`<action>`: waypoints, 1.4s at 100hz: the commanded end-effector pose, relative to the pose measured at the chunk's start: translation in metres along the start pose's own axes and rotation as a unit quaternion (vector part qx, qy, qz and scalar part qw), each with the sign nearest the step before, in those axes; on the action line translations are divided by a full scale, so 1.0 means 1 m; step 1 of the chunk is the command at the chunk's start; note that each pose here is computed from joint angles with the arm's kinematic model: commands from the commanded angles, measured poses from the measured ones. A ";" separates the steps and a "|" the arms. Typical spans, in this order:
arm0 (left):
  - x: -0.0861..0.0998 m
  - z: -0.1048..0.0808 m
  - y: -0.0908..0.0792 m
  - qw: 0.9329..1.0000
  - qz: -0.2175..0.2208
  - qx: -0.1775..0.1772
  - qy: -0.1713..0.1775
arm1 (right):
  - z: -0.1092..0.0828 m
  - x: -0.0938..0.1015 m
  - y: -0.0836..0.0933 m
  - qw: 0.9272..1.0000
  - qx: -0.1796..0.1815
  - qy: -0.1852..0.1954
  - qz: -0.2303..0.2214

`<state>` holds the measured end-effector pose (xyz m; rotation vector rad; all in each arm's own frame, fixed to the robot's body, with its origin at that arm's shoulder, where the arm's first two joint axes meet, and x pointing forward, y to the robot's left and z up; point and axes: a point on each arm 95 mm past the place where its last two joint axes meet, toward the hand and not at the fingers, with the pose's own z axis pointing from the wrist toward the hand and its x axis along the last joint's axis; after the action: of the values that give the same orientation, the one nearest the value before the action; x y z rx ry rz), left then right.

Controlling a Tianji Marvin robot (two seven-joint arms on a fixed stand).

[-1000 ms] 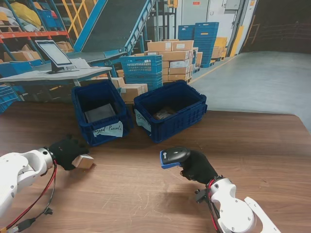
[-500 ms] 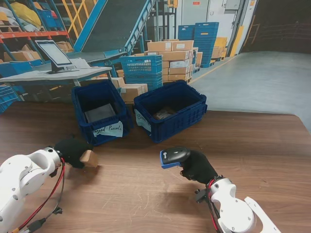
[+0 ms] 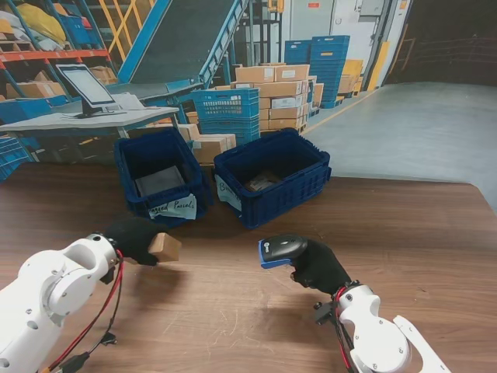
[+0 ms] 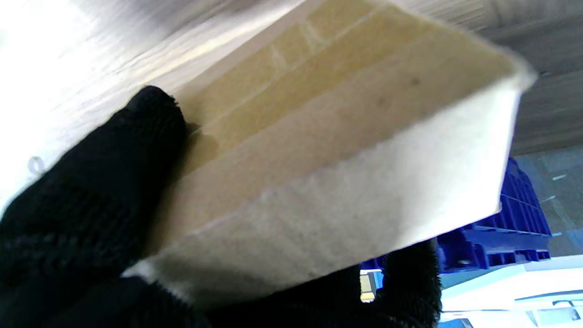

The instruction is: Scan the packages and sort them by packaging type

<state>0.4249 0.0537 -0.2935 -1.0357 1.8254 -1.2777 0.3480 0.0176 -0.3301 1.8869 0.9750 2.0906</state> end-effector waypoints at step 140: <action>0.149 0.082 0.001 0.995 0.049 0.002 0.091 | -0.012 0.002 0.005 1.000 -0.006 -0.003 0.013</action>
<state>0.4231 -0.1130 -0.3325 -0.8237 1.9779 -1.3644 0.3406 0.0062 -0.3256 1.8972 0.9239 2.0903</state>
